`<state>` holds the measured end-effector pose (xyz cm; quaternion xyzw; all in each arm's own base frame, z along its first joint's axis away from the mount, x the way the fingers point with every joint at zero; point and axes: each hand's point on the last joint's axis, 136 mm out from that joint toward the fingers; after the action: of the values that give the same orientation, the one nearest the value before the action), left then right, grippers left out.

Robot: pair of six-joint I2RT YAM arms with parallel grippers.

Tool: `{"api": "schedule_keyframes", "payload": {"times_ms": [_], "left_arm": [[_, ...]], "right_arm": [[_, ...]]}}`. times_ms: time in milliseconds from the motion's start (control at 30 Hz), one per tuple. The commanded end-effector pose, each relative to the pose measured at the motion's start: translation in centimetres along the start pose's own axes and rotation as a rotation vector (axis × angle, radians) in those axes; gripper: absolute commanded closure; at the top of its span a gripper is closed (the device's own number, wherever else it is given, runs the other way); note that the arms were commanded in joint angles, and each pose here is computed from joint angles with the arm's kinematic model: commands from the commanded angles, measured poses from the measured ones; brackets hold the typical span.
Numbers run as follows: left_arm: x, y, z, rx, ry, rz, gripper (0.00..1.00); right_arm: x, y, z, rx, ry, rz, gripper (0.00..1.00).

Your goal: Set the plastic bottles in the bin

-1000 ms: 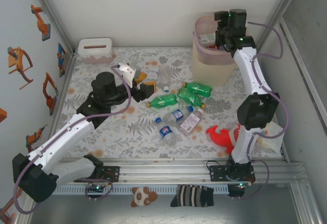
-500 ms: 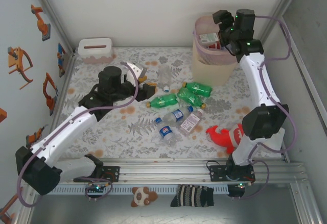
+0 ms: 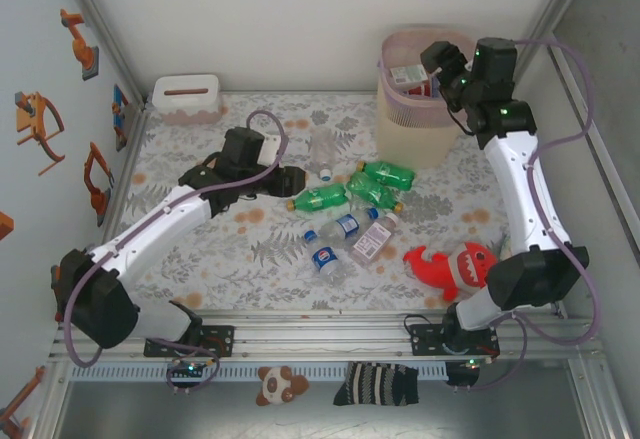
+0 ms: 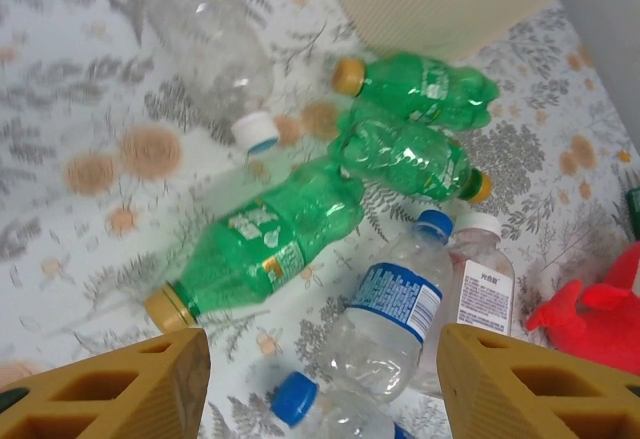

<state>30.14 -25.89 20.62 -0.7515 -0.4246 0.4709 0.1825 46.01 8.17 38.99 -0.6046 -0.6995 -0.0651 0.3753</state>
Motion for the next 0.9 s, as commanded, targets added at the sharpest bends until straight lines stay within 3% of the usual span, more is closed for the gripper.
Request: {"api": "schedule_keyframes", "payload": {"times_ms": [0,133,300,867], "left_arm": [[2.5,0.9,1.4,0.021,-0.217,-0.09,0.39],[5.8,2.0,2.6,0.005,-0.395,-0.218,0.39],[7.3,3.8,4.6,0.067,-0.522,-0.29,0.42],[6.0,10.6,11.5,0.321,-0.757,-0.246,0.48]], "right_arm": [[-1.2,-0.6,0.7,0.006,-0.027,0.038,0.17],[-1.9,-0.9,1.8,0.026,-0.02,0.054,0.17],[-2.9,-1.3,2.4,0.028,-0.015,0.083,0.17],[-3.4,-1.7,3.1,0.035,-0.008,0.094,0.17]]}}
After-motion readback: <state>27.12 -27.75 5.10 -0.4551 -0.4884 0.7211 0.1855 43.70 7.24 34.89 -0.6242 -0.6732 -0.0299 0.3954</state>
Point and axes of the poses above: each hand's point on the last joint's axis, 136 mm out from that joint toward the fingers, its own y axis out along the fingers, its own x axis along the line the jaws close on, z = x × y, and after that the axes turned 15 degrees about -y, right-handed
